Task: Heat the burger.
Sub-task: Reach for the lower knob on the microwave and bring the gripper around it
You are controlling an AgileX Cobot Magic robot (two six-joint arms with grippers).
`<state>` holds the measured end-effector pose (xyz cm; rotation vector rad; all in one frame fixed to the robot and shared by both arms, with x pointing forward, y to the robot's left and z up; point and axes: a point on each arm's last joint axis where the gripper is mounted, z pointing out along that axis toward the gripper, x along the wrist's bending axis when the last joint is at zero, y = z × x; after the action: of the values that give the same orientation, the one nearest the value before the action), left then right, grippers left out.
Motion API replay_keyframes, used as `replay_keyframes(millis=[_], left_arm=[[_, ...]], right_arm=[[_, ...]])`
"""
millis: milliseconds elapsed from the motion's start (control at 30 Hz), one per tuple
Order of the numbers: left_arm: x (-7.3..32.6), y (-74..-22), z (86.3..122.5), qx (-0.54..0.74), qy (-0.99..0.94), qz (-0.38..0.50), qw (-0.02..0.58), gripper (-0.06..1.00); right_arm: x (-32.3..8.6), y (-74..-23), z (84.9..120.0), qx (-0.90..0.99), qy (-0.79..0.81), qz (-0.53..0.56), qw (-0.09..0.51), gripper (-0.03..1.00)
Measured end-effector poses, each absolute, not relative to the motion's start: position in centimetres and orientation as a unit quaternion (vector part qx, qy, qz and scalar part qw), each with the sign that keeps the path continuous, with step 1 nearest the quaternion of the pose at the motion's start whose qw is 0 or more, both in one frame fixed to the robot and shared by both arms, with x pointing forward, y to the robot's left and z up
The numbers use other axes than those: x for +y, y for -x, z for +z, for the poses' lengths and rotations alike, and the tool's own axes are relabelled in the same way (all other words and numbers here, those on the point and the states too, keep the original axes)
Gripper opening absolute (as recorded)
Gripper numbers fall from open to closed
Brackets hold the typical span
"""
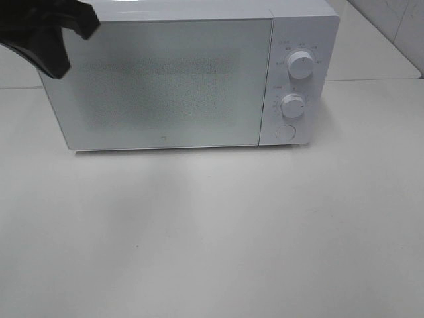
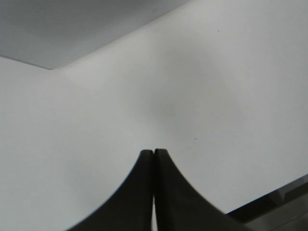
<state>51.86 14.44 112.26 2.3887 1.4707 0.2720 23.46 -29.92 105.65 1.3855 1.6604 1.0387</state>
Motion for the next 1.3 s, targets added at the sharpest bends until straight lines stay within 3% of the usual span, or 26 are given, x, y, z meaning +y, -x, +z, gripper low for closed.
replay_keyframes(millis=[133, 400, 833, 1100, 1300], left_arm=[[18.4, -52.0, 113.9, 0.560, -0.802, 0.118, 0.175, 0.00], [23.4, -48.5, 113.7, 0.610, -0.765, 0.127, 0.165, 0.00], [26.0, -39.8, 111.6, 0.618, -0.755, 0.133, 0.172, 0.00], [27.5, -33.8, 110.8, 0.612, -0.743, 0.159, 0.222, 0.00], [28.7, -28.6, 110.4, 0.593, -0.721, 0.199, 0.298, 0.00]], right_arm=[[-29.9, -23.5, 105.6, 0.645, -0.538, 0.403, 0.363, 0.59], [-29.9, -23.5, 105.6, 0.645, -0.538, 0.403, 0.363, 0.59], [-29.9, -23.5, 105.6, 0.645, -0.538, 0.403, 0.363, 0.59], [-29.9, -23.5, 105.6, 0.645, -0.538, 0.403, 0.363, 0.59], [-29.9, -23.5, 105.6, 0.645, -0.538, 0.403, 0.363, 0.59]])
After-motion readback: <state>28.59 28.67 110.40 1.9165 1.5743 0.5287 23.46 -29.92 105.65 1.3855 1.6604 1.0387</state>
